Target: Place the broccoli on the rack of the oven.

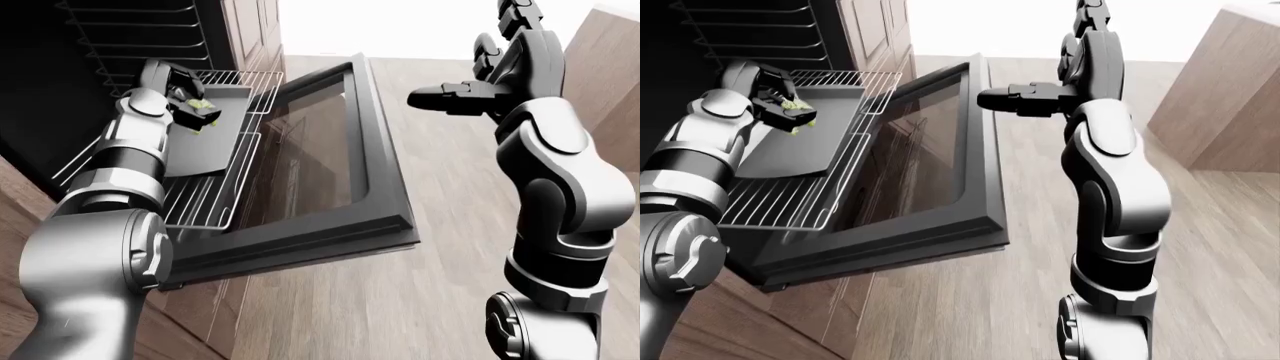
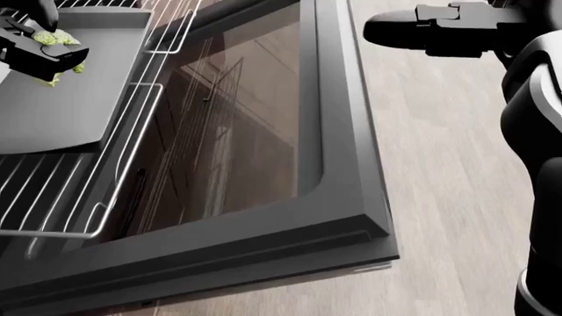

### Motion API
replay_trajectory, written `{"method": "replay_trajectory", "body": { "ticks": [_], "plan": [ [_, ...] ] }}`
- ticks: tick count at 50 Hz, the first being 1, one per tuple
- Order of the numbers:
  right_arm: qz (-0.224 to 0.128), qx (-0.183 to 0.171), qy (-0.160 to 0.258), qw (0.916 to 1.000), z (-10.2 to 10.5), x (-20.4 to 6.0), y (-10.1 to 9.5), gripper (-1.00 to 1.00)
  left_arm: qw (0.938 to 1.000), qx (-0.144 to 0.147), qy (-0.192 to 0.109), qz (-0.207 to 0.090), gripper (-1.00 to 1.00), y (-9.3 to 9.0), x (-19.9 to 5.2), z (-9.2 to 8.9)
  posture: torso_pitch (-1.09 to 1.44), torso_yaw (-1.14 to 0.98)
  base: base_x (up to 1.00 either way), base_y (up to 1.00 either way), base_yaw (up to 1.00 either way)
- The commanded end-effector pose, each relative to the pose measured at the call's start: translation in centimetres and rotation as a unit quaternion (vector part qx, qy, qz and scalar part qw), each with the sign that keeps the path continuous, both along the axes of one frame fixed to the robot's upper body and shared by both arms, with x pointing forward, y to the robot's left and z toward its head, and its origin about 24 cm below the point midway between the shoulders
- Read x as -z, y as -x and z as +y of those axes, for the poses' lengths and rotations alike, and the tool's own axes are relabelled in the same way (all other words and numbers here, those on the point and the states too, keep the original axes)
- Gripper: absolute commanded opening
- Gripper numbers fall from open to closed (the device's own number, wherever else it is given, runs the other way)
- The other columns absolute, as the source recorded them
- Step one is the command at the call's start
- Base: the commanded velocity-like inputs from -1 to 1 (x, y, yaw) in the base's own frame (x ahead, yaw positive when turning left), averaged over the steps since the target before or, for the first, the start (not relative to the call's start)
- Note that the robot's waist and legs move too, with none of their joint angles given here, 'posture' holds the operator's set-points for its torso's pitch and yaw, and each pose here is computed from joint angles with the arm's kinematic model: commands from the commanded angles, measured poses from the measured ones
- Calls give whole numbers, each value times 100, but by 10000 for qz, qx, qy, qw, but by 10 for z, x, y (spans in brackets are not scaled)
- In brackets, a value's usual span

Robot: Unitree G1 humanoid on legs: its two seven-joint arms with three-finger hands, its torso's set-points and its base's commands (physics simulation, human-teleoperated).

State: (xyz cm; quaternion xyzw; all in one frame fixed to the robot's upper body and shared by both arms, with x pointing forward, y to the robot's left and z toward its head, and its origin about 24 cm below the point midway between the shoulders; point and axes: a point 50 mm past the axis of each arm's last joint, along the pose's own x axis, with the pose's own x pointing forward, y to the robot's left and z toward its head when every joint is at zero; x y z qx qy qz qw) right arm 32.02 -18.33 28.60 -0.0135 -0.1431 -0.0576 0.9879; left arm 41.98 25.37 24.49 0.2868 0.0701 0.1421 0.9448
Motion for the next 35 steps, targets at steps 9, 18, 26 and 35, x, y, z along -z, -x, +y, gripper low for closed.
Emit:
{"method": "replay_trajectory", "body": {
  "ticks": [9,18,26,35],
  "plan": [
    [-464,10,32,9989,1,-19,7,100,9979,-143,-493,-407,-100,2,-27,3,0,0,0,0,0],
    [-473,-5,33,9989,2,-19,7,100,9974,-301,-597,-263,-100,3,-17,8,0,0,0,0,0],
    [-479,-13,31,9988,2,-19,7,100,9963,-426,-713,-206,-100,4,-11,10,0,0,0,0,0],
    [-486,-17,16,9988,1,-18,7,100,9956,-485,-772,-195,-76,4,-9,10,0,0,0,0,0]
  ]
}}
